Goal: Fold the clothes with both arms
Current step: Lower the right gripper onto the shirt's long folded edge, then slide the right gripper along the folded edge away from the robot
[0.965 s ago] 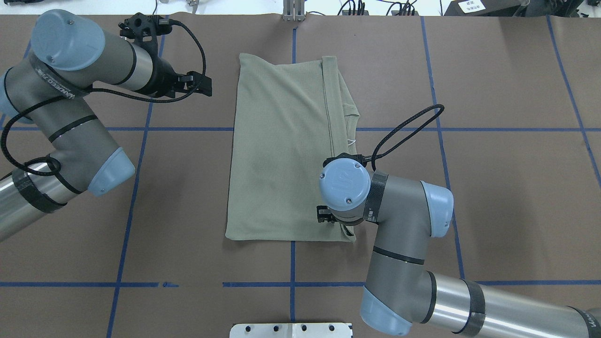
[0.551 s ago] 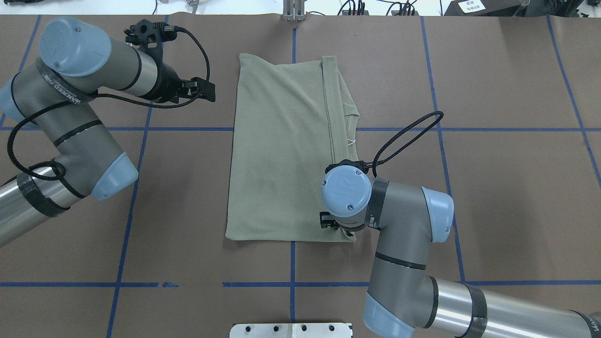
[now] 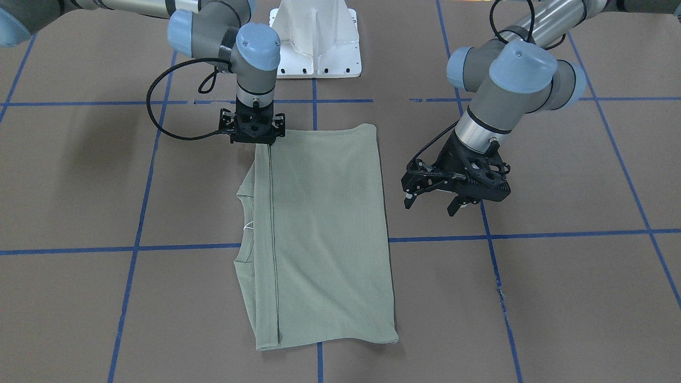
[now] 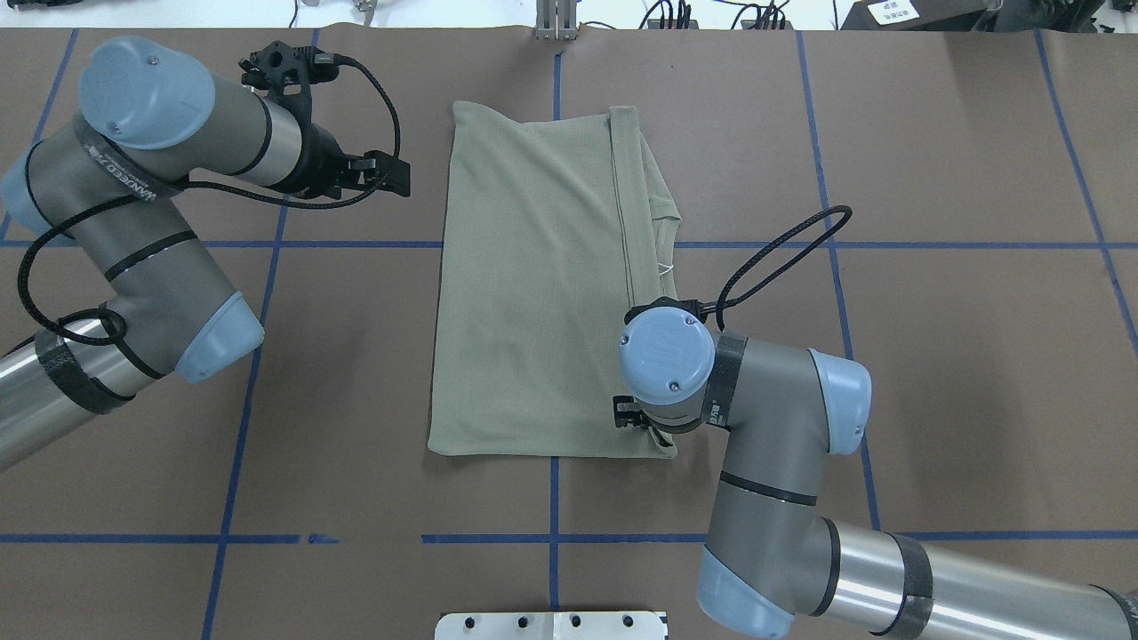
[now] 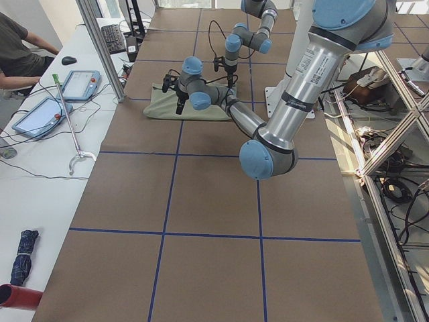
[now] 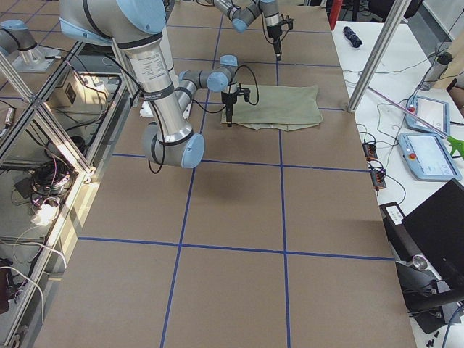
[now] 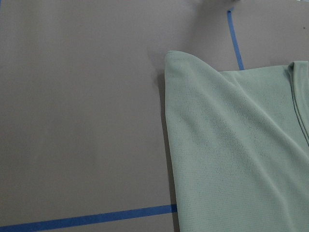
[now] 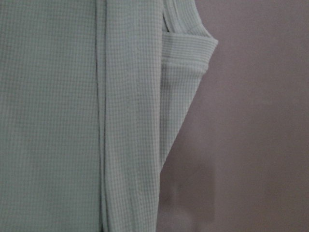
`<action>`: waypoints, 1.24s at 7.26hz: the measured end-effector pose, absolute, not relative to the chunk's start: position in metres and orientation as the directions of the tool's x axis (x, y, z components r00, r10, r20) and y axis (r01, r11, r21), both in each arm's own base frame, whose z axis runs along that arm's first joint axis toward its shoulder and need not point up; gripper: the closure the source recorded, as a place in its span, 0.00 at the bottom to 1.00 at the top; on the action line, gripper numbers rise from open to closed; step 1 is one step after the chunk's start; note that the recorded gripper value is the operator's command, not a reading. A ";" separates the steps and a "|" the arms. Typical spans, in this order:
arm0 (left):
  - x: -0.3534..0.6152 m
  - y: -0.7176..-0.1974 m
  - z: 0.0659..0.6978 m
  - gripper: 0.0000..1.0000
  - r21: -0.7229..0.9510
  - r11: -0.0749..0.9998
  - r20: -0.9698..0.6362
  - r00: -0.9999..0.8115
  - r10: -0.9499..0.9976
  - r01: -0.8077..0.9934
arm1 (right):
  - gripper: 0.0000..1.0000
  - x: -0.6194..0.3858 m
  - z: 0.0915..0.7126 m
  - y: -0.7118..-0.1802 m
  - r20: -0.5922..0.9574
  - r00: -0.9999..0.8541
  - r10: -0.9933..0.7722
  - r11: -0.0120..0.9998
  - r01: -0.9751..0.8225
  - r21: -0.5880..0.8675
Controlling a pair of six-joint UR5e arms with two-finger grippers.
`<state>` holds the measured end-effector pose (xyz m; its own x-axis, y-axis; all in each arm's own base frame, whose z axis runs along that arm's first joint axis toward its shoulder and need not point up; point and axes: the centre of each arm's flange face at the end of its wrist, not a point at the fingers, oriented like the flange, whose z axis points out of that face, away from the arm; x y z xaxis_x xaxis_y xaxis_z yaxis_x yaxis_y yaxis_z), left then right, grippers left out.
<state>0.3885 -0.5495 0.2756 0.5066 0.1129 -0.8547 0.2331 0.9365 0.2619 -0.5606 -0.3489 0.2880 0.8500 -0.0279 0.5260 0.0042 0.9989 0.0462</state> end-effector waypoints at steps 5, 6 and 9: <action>0.393 -0.547 0.275 0.00 0.262 0.938 -0.855 0.505 0.116 0.228 | 0.00 -0.524 0.320 -0.366 0.498 0.867 -0.023 0.999 -0.004 0.053; 0.393 -0.546 0.275 0.00 0.262 0.938 -0.855 0.505 0.117 0.227 | 0.00 -0.504 0.332 -0.370 0.490 0.871 -0.034 0.998 0.003 0.063; 0.394 -0.546 0.271 0.00 0.273 0.936 -0.854 0.503 0.130 0.222 | 0.00 -0.473 0.301 -0.396 0.535 0.844 -0.030 0.993 -0.036 0.112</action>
